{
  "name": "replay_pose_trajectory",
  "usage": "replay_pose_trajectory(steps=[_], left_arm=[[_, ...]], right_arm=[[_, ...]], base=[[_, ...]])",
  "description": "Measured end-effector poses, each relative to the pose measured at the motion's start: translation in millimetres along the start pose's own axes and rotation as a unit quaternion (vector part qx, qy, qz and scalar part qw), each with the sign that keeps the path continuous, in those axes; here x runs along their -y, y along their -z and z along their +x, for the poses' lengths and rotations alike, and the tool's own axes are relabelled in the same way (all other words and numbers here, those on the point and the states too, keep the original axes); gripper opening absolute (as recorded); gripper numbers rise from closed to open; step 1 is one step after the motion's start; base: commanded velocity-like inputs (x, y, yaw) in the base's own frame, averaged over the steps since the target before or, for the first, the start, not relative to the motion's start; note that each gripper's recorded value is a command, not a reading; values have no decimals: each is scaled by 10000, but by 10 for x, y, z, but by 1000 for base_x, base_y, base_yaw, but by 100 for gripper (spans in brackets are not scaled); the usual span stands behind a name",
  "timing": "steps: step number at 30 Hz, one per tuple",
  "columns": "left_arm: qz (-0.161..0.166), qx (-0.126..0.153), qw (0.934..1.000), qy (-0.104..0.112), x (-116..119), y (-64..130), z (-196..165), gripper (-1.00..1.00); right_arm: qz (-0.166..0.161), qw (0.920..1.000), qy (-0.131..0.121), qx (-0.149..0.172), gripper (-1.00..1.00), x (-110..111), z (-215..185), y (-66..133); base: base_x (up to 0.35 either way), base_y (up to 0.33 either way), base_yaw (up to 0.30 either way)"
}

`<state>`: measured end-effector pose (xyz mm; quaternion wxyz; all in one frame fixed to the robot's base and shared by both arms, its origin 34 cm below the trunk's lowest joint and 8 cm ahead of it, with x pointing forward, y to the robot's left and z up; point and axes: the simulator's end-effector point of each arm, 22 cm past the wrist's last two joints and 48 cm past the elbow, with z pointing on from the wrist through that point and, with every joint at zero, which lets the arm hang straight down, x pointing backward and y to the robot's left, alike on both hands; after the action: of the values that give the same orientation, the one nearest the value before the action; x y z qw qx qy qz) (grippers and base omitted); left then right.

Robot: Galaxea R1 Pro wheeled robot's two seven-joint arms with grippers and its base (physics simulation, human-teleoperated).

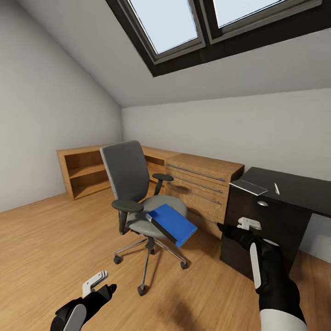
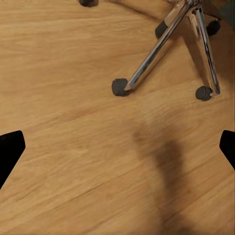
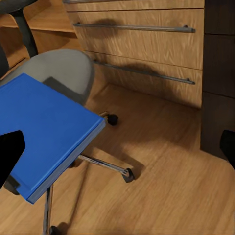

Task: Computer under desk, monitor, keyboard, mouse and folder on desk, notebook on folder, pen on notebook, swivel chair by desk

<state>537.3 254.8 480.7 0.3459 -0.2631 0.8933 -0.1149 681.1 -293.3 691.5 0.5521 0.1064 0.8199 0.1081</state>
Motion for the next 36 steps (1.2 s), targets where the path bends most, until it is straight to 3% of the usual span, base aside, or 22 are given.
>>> replay_pose_trajectory(steps=[4, 14, 16, 20, 36], left_arm=[[87, 199, 9998, 25, 71, 57, -150, 100], [130, 310, 9994, 33, 116, 79, -235, 100], [317, 593, 9977, 54, 258, 207, -454, 100], [423, 736, 9964, 46, 299, 240, -508, 100], [549, 858, 9948, 17, 204, 161, -335, 100]], right_arm=[[12, 10000, -6, -73, 100, 7, 64, -31], [15, 9996, 2, -282, 100, 10, 254, -122], [-84, 9996, 170, -196, 100, -68, 366, -233], [-111, 9996, 210, -120, 100, -50, 445, -266], [-219, 9993, 272, -155, 100, -55, 832, -332]], base=[[0, 0, -4], [0, 0, 0], [0, 0, 0], [0, 0, 0], [0, 0, 0]])
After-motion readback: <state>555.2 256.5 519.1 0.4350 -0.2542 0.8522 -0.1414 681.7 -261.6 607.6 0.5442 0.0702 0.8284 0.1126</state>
